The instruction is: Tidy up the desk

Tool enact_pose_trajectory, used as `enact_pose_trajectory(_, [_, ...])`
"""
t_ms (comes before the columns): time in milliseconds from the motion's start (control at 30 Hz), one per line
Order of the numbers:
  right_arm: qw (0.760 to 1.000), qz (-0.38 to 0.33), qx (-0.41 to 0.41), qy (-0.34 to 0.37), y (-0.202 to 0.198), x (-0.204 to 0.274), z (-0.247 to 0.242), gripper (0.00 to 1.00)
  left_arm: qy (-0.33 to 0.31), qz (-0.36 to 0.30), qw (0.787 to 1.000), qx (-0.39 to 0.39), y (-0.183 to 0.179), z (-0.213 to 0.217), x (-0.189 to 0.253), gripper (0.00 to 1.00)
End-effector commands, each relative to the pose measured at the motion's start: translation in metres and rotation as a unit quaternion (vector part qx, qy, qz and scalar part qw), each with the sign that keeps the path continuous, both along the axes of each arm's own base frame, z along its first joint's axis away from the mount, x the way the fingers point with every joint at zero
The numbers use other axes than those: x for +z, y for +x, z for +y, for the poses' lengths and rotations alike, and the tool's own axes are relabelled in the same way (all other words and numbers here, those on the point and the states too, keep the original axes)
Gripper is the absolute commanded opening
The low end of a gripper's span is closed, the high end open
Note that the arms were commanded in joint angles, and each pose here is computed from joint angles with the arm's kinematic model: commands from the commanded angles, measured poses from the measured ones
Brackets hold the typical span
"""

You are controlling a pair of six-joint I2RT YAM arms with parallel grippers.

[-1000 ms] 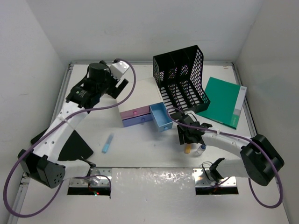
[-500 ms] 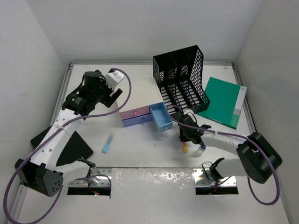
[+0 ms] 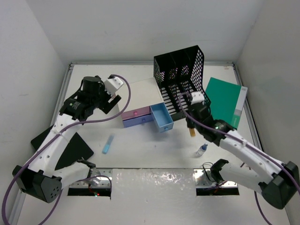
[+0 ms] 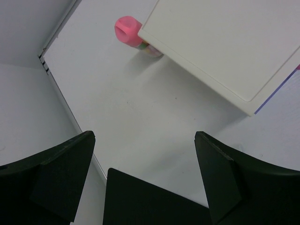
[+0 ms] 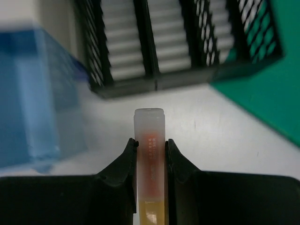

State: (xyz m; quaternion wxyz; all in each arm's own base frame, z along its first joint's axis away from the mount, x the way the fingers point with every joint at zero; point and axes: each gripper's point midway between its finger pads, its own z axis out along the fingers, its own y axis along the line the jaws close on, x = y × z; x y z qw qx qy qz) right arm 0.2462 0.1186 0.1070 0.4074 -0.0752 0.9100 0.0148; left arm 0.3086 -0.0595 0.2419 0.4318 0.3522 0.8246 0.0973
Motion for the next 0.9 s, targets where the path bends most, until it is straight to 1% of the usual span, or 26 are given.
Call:
enact_pose_trajectory(0, [0.991, -0.129, 0.014, 0.016, 0.035, 0.106, 0.008, 0.00, 0.007, 0.004, 1.000, 0.002, -0.007, 0.006, -0.006, 0.86])
enact_pose_trajectory(33, [0.990, -0.135, 0.033, 0.018, 0.040, 0.116, 0.017, 0.00, 0.009, 0.009, 1.000, 0.003, -0.009, 0.007, -0.010, 0.86])
enact_pose_trajectory(100, [0.983, -0.158, 0.078, 0.056, 0.050, 0.145, 0.045, 0.00, 0.018, 0.032, 0.999, 0.003, -0.019, 0.011, -0.029, 0.86])
enact_pose_trajectory(167, [0.978, -0.162, 0.109, 0.069, 0.059, 0.148, 0.073, 0.00, 0.030, 0.048, 0.998, 0.003, -0.029, 0.016, -0.044, 0.86])
enact_pose_trajectory(200, [0.975, -0.169, 0.123, 0.071, 0.062, 0.153, 0.084, 0.00, 0.035, 0.064, 0.997, 0.002, -0.038, 0.019, -0.060, 0.86])
enact_pose_trajectory(233, [0.973, -0.170, 0.139, 0.071, 0.065, 0.148, 0.102, 0.00, 0.037, 0.072, 0.997, 0.001, -0.043, 0.020, -0.067, 0.86])
enact_pose_trajectory(400, [0.969, -0.166, 0.168, 0.075, 0.075, 0.124, 0.141, 0.00, 0.046, 0.144, 0.988, -0.017, -0.072, 0.022, -0.118, 0.85])
enact_pose_trajectory(467, [0.969, -0.157, 0.180, 0.068, 0.078, 0.110, 0.154, 0.00, 0.036, 0.167, 0.985, -0.037, -0.080, 0.015, -0.133, 0.85])
enact_pose_trajectory(567, [0.971, -0.137, 0.194, 0.042, 0.080, 0.086, 0.162, 0.00, -0.001, 0.206, 0.975, -0.088, -0.091, -0.006, -0.150, 0.84])
enact_pose_trajectory(633, [0.975, -0.121, 0.187, 0.027, 0.080, 0.074, 0.158, 0.00, -0.007, 0.215, 0.972, -0.090, -0.091, -0.009, -0.157, 0.84])
enact_pose_trajectory(700, [0.977, -0.106, 0.184, 0.024, 0.075, 0.062, 0.155, 0.00, 0.002, 0.235, 0.969, -0.080, -0.092, -0.007, -0.173, 0.84])
enact_pose_trajectory(733, [0.977, -0.097, 0.187, 0.025, 0.072, 0.057, 0.154, 0.00, 0.004, 0.230, 0.970, -0.077, -0.087, -0.007, -0.177, 0.84])
enact_pose_trajectory(767, [0.977, -0.092, 0.188, 0.025, 0.070, 0.055, 0.154, 0.09, 0.015, 0.247, 0.966, -0.072, -0.090, -0.004, -0.189, 0.84])
enact_pose_trajectory(800, [0.978, -0.081, 0.190, 0.016, 0.067, 0.049, 0.152, 0.16, 0.017, 0.245, 0.967, -0.067, -0.085, -0.003, -0.194, 0.83])
enact_pose_trajectory(833, [0.978, -0.078, 0.192, 0.013, 0.066, 0.049, 0.151, 0.20, 0.025, 0.262, 0.963, -0.061, -0.088, -0.001, -0.205, 0.83])
enact_pose_trajectory(867, [0.978, -0.075, 0.193, 0.010, 0.064, 0.047, 0.151, 0.25, 0.036, 0.264, 0.962, -0.052, -0.087, 0.004, -0.210, 0.83])
